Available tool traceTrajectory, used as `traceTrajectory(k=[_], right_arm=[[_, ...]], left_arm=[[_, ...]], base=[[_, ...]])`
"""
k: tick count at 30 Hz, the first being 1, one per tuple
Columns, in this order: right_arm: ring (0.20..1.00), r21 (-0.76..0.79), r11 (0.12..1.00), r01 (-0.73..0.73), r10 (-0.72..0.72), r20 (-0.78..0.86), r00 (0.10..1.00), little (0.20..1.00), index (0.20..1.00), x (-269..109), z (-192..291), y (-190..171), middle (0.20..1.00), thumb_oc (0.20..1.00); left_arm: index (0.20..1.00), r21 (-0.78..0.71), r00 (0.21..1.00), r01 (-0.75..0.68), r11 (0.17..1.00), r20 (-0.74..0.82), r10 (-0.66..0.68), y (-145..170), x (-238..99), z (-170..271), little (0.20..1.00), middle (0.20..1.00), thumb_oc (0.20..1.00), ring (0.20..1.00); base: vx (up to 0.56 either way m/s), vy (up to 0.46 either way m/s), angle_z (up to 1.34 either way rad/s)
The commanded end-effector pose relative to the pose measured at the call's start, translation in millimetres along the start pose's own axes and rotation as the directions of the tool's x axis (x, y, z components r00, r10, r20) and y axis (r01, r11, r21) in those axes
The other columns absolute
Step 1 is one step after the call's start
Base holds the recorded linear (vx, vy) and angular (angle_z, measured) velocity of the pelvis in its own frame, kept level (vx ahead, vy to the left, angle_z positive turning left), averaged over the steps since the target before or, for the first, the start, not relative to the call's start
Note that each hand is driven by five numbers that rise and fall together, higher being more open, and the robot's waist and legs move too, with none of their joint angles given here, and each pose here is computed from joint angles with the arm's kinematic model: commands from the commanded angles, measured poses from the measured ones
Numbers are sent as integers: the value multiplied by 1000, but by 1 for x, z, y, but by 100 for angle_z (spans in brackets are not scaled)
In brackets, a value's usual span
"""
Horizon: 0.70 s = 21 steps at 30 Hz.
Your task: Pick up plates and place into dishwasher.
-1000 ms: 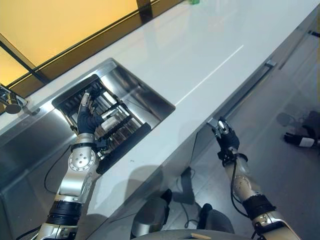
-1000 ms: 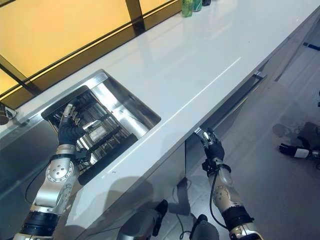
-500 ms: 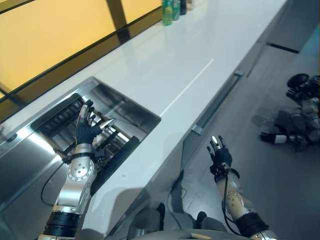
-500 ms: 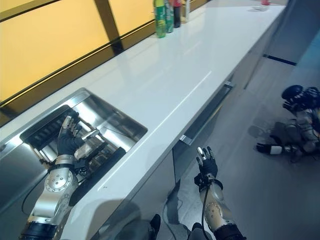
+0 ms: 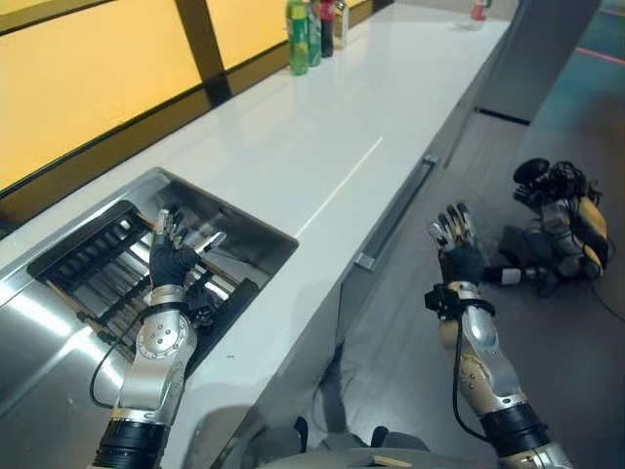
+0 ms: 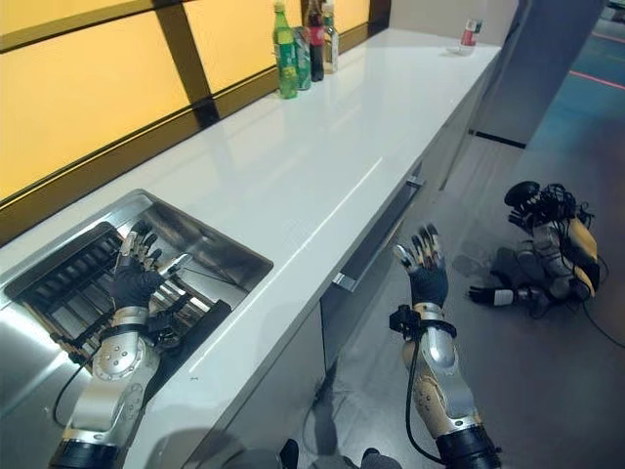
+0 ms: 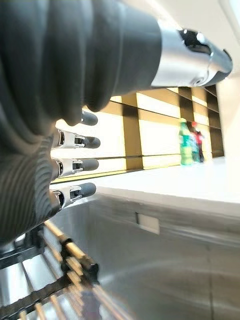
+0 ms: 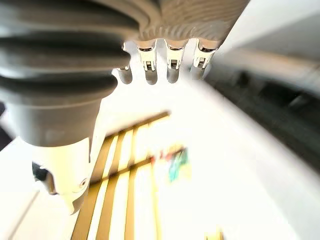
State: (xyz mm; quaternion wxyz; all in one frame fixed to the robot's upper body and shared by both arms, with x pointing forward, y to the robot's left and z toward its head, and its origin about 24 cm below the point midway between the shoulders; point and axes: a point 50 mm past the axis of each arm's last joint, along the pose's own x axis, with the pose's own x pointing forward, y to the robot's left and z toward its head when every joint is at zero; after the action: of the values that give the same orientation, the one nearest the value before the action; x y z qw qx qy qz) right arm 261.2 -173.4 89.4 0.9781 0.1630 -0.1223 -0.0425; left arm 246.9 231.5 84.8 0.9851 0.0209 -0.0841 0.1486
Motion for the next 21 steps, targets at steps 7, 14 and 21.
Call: traceTrajectory(k=[7, 14, 21], right_arm=[[1000, -73, 956, -285, 294, 249, 923, 1000, 1000, 23, 55, 48, 1000, 1000], [1000, -102, 929, -356, 370, 235, 899, 1000, 1000, 25, 57, 66, 1000, 1000], [1000, -142, 899, -415, 435, 173, 884, 1000, 1000, 27, 50, 73, 1000, 1000]], left_arm=[[1000, -14, 975, 85, 996, 205, -81, -9, 15, 39, 1000, 1000, 1000, 1000], [1000, -72, 972, 78, 994, 225, -60, -11, 15, 46, 1000, 1000, 1000, 1000], [1000, -138, 983, 47, 989, 184, -21, 6, 9, 41, 1000, 1000, 1000, 1000]], base=[[68, -187, 78], [48, -185, 83], [-7, -170, 68]])
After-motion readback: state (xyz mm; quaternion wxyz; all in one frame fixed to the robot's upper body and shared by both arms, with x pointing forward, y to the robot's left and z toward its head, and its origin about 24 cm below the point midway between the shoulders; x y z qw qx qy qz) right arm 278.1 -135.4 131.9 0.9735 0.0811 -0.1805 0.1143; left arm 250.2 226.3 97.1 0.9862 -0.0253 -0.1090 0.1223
